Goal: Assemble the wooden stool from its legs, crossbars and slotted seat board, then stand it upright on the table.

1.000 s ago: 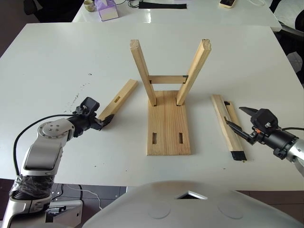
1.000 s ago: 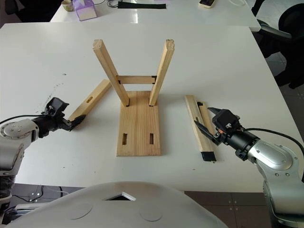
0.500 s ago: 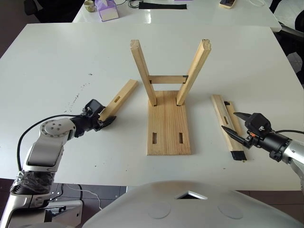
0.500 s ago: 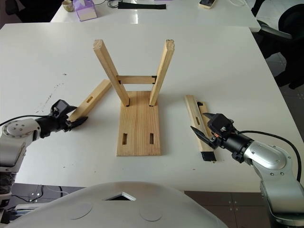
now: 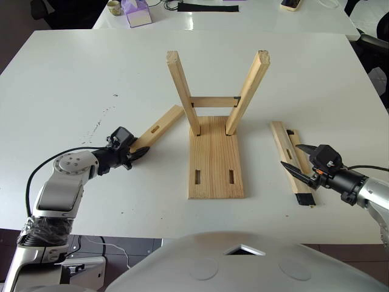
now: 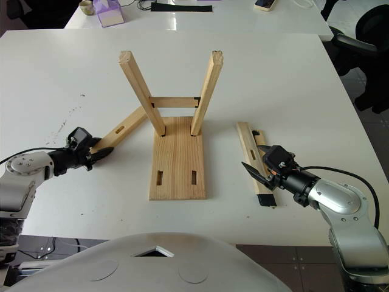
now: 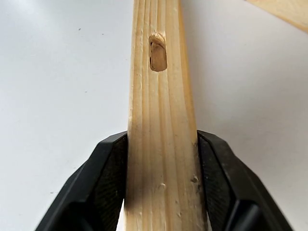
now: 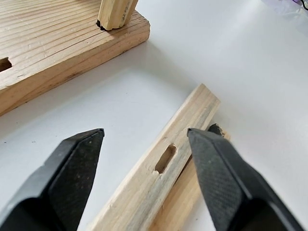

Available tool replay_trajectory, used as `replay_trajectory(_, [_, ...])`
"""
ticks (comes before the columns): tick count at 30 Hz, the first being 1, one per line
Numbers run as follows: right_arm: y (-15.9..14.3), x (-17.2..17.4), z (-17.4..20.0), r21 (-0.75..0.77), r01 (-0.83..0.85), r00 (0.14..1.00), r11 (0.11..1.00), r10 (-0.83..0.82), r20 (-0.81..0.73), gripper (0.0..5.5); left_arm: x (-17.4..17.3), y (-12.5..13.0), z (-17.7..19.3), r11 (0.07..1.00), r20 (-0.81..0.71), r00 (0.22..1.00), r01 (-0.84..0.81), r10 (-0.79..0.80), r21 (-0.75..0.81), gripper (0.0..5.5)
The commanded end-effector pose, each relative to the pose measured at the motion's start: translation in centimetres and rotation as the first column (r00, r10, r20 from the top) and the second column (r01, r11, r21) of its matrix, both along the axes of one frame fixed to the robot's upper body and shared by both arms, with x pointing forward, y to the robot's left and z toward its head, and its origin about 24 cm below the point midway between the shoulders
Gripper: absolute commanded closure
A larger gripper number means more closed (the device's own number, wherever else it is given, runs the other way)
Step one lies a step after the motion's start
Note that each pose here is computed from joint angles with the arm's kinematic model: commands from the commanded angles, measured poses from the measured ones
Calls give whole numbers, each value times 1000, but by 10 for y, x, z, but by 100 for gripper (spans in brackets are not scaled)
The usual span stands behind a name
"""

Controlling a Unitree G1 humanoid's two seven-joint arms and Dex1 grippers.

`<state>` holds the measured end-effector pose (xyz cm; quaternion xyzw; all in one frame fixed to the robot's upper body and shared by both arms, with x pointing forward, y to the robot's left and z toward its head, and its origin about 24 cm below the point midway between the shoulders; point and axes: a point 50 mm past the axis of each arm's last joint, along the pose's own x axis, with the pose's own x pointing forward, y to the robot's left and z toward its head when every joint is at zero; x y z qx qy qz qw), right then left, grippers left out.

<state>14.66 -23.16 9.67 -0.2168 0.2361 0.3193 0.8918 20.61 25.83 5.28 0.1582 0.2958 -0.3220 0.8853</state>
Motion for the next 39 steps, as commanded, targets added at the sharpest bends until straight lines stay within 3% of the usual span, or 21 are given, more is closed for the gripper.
replay_trajectory(1, [-13, -5, 2, -3, 62, 998, 998, -62, -4, 173, -13, -3, 1, 998, -46, 998, 38, -40, -41, 346])
replay_trajectory(5, [-26, -4, 3, -4, 143, 990, 990, -143, 18, 104, -15, -1, 0, 1000, -71, 997, 9, -10, -21, 346])
replay_trajectory(6, [-29, -5, 3, -2, 157, 988, 988, -157, 17, 88, -17, 0, 0, 1000, -81, 997, 13, -13, -9, 309])
replay_trajectory(11, [-38, -17, 1, -7, 203, 979, 979, -203, -22, 13, -25, 2, 0, 999, -117, 992, 40, -37, 22, 235])
replay_trajectory(15, [-52, -26, -7, -17, 296, 952, 955, -297, -72, 10, -22, 4, 9, 1000, -48, 999, 14, -15, -19, 175])
replay_trajectory(20, [-57, -27, -21, 9, 377, 918, 926, -372, -135, 10, -6, 5, 55, 958, 108, 994, 18, 13, -286, 157])
replay_trajectory(39, [-45, -17, -47, 18, 391, 913, 920, -385, -132, 10, 6, -11, 56, 956, 153, 988, 46, -1, -291, 157])
